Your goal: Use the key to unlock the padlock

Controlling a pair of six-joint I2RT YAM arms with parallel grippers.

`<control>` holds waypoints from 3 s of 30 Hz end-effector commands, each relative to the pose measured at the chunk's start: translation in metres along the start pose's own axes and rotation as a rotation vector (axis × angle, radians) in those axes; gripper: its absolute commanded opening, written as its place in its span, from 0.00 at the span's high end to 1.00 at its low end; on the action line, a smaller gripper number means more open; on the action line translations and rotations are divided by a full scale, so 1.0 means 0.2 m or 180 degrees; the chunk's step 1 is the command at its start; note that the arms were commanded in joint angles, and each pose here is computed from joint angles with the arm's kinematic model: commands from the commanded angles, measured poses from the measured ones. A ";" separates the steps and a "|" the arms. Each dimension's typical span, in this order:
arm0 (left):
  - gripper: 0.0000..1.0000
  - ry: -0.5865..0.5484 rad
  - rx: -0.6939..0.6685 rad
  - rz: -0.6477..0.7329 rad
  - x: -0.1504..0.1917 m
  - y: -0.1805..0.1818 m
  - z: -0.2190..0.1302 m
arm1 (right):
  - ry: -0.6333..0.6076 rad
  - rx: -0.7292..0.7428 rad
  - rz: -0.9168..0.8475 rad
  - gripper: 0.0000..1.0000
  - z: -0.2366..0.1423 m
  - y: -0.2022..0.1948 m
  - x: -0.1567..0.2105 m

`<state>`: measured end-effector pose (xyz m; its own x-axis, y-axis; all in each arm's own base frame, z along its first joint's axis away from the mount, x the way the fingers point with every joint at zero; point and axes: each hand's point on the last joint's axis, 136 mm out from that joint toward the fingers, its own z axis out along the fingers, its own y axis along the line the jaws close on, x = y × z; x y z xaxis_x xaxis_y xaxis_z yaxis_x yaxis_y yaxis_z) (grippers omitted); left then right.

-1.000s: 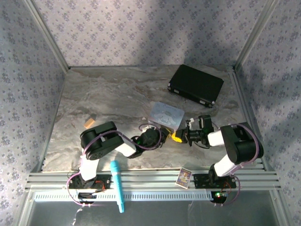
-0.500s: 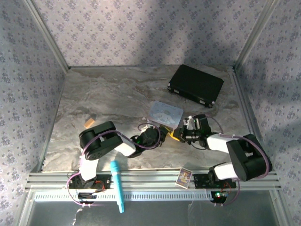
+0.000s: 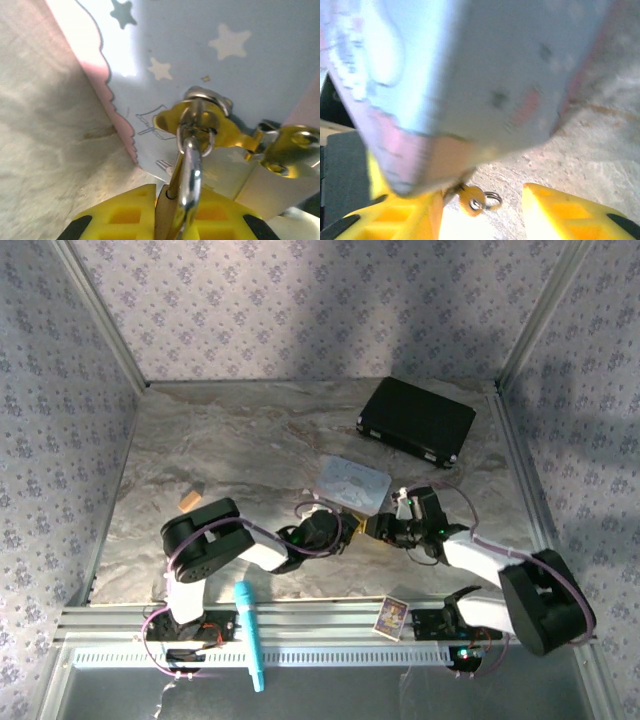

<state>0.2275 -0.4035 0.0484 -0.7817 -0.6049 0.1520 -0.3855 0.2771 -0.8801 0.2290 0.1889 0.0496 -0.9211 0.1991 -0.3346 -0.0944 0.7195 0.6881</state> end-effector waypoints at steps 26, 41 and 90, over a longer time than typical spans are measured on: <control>1.00 0.0276 -0.1230 0.0334 -0.02 0.27 -0.15 | -0.0572 0.0647 -0.2330 0.56 -0.01 0.12 0.09; 1.00 0.0344 -0.1176 0.0326 0.00 0.27 -0.12 | -0.0364 0.0644 -0.2635 0.55 0.09 0.17 0.11; 1.00 0.0341 -0.1279 0.0576 -0.03 0.33 -0.19 | -0.0651 0.0391 -0.1250 0.55 0.00 -0.02 -0.17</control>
<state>0.2217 -0.3817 0.0437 -0.8676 -0.4939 0.0573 -0.3404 0.5061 -0.7925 0.2277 0.2012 0.0433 -0.7898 -0.0991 -0.6053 -0.4526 0.7602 0.4661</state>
